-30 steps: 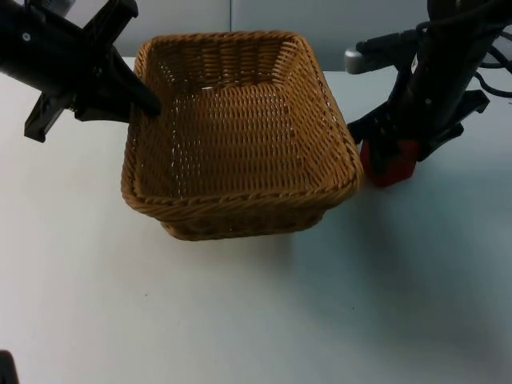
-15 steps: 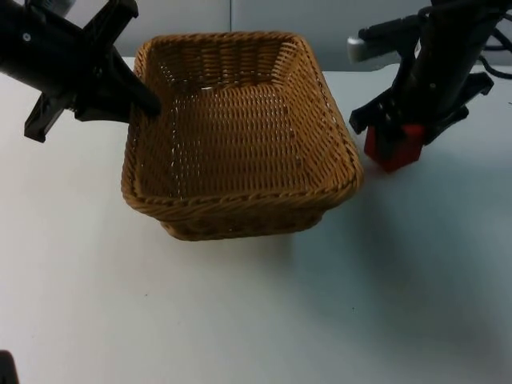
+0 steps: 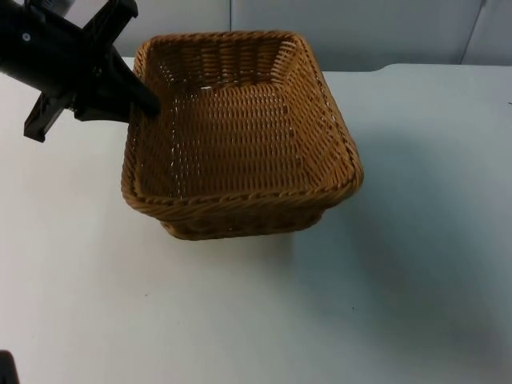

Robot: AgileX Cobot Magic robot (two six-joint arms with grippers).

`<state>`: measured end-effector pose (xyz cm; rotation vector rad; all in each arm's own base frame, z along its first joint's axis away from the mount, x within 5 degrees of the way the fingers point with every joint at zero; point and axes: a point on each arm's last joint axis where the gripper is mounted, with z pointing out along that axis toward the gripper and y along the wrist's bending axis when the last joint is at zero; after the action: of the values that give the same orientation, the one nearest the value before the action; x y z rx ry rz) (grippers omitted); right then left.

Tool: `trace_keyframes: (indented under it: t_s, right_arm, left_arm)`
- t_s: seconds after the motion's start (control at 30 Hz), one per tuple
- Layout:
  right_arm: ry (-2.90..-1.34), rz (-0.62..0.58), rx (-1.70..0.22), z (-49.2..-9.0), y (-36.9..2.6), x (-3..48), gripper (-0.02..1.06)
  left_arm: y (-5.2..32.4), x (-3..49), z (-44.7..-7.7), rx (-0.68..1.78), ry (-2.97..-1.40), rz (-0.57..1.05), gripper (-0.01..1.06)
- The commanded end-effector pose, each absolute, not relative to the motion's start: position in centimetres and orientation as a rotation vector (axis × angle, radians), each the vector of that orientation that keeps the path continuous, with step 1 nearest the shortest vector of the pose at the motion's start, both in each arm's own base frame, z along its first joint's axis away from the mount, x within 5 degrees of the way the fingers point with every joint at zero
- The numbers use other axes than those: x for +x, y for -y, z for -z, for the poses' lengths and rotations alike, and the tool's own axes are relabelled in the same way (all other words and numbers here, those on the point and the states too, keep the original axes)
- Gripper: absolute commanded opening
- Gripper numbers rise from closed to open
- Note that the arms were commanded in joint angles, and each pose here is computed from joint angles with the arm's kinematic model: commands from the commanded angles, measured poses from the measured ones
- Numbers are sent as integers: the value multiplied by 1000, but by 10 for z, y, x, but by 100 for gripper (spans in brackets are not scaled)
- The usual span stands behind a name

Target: Pick up the basket with the left hand and place the cube into the basket with the right hand.

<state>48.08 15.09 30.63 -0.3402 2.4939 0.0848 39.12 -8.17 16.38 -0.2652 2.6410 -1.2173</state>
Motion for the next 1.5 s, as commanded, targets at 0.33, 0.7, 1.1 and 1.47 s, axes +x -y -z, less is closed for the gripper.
trace_keyframes:
  t_s: [0.33, 0.7, 1.1, 1.47]
  right_arm:
    - [-2402, -880, -571, -339, -216, 445, 45]
    - [-2439, -858, -688, -328, -237, 435, 45]
    - [-2653, -840, -651, -279, -254, 423, 45]
    - [-2759, -745, -589, -259, -249, 421, 47]
  left_arm:
    - [83, 393, -171, -277, -2612, 1258, 0]
    - [83, 393, -171, -275, -2611, 1255, 0]
    - [82, 394, -170, -279, -2608, 1248, 0]
    - [82, 394, -170, -281, -2608, 1246, 0]
